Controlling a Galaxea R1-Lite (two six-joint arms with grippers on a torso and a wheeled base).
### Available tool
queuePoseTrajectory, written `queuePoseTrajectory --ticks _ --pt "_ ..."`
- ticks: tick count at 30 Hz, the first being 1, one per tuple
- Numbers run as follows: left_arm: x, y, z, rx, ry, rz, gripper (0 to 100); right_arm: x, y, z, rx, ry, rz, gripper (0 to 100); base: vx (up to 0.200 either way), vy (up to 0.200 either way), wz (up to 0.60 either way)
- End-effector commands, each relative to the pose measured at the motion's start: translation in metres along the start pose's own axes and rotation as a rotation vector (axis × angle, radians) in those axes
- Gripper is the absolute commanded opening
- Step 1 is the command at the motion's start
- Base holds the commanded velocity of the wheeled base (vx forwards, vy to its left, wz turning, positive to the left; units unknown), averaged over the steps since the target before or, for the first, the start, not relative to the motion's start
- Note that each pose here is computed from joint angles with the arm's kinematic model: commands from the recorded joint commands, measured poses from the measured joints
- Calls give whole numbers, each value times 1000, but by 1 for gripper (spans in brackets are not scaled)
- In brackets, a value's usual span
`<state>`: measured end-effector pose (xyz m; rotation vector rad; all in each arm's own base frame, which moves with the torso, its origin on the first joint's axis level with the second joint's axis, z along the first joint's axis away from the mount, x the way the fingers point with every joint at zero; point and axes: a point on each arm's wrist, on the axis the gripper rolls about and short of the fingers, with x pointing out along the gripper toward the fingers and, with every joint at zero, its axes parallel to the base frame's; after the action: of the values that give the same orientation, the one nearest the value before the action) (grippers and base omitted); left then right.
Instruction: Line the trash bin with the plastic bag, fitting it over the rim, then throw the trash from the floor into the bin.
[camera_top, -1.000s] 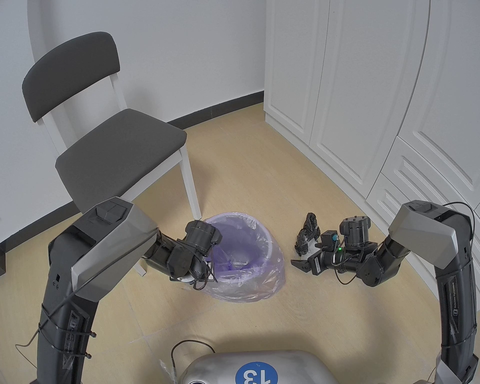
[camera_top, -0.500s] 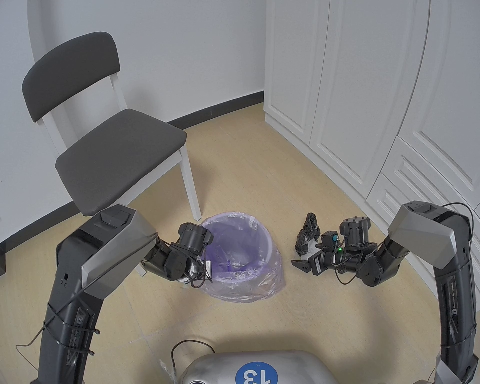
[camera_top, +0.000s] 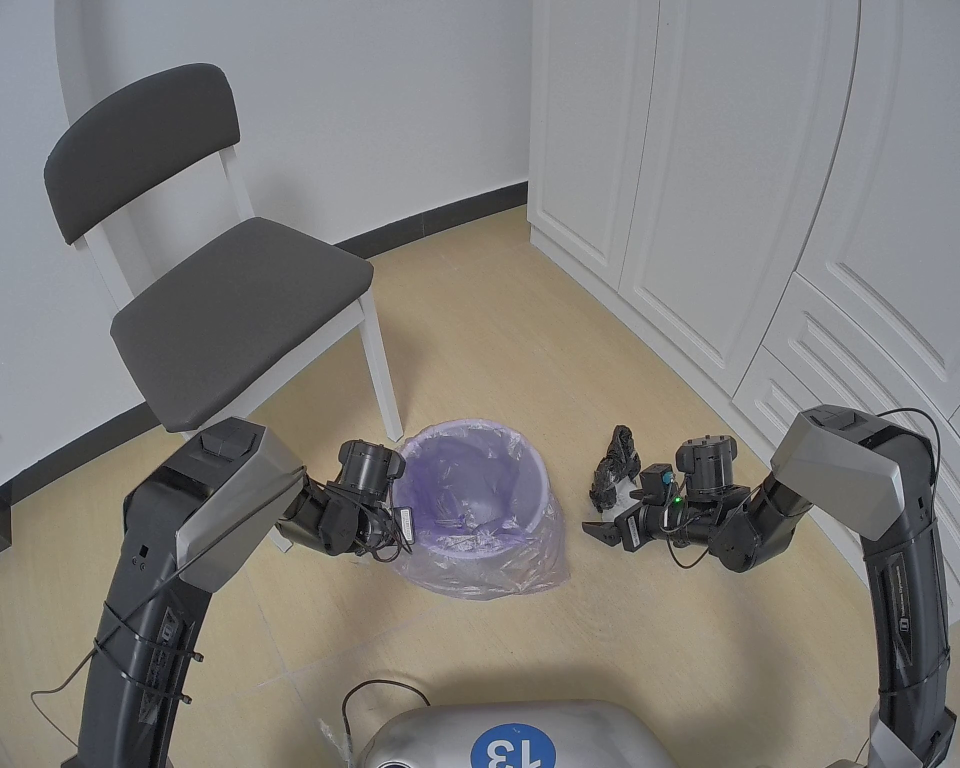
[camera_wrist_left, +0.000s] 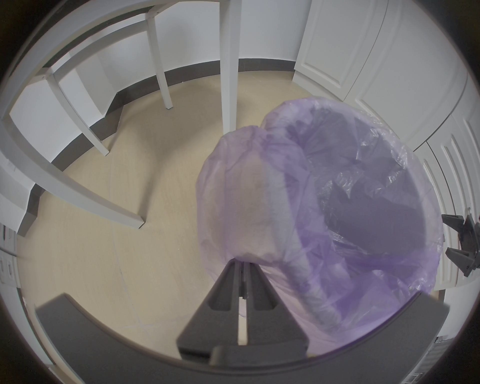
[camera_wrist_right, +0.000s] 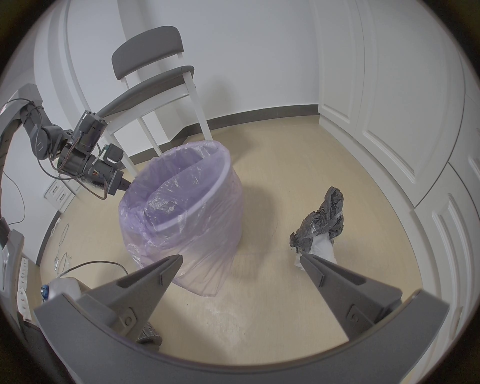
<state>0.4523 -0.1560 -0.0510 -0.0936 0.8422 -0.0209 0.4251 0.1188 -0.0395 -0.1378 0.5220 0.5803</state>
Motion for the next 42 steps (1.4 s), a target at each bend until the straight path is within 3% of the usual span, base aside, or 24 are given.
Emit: queuePoseTrajectory --ticks 1,7,14,22,27,34,42 --pt "-12 0 -3 11 18 -2 0 1 0 -1 0 0 0 100 0 0 0" --pt "-22 -2 -25 88 52 -25 0 1 0 -1 0 0 0 100 0 0 0" --pt "-31 -15 -60 187 -54 -107 0 -2 5 -3 -44 7 10 100 0 0 0" --pt "-32 -10 -62 193 -50 -95 0 1 13 -1 -63 1 24 100 0 0 0" --pt "-33 -8 -63 193 -48 -90 0 20 29 16 -129 -7 65 100 0 0 0" --pt "-33 -8 -64 195 -47 -88 0 40 29 37 -241 103 107 100 0 0 0" --pt "-33 -7 -63 192 -49 -88 0 59 23 48 -286 194 148 100 0 0 0"
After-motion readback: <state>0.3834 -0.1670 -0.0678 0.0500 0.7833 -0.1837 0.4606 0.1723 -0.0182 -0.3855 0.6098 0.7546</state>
